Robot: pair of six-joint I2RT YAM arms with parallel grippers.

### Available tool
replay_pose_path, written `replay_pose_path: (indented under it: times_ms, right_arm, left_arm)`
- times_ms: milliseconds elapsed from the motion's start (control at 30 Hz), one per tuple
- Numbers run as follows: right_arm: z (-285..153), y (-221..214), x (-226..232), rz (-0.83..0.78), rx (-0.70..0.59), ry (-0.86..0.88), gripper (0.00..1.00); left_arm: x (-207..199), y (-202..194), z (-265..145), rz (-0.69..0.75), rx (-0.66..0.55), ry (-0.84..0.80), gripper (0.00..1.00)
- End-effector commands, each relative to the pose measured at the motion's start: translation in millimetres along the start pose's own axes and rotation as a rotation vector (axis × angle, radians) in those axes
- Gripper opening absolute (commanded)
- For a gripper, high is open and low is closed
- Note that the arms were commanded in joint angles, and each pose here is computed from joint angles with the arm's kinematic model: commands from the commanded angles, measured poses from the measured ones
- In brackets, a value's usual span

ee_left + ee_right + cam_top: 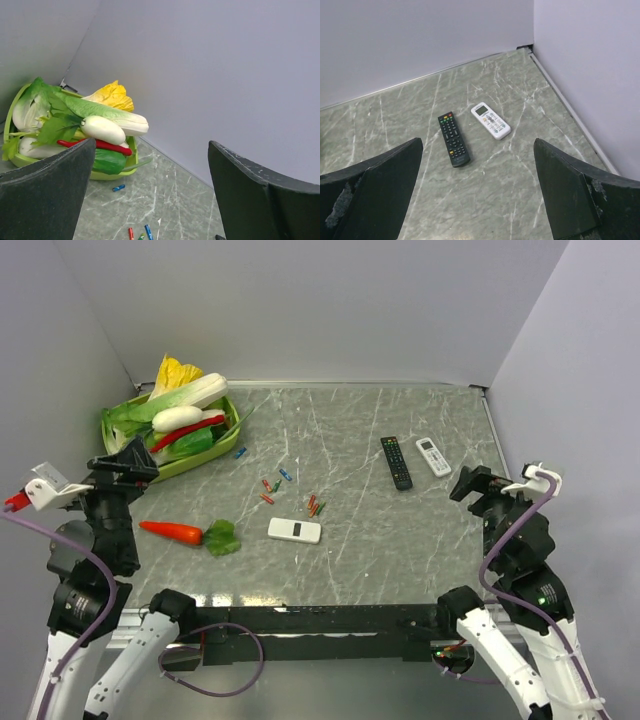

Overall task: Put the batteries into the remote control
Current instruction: Reset both arms

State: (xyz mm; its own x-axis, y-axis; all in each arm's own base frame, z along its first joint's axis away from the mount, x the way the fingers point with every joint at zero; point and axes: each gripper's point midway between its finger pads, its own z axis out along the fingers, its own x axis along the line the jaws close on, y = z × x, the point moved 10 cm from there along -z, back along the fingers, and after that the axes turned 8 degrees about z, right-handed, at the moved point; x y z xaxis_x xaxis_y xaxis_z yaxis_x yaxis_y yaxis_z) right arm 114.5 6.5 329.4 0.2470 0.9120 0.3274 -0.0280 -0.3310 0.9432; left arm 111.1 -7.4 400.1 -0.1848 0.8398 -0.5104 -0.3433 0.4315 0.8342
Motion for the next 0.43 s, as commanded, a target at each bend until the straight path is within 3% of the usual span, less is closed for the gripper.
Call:
replay_pose_path:
  times_ms: [0,400]
  right_arm:
    - [1.8,3.1,0.4,0.013,-0.049,0.004,1.00]
    - [1.5,5.8,1.4,0.000,-0.056,0.021,1.00]
  left_arm:
    - [-1.9,-4.7,5.5,0.009,0.027,0.029,0.97]
    - [0.7,-10.7,7.1,0.008,0.033,0.057,0.97]
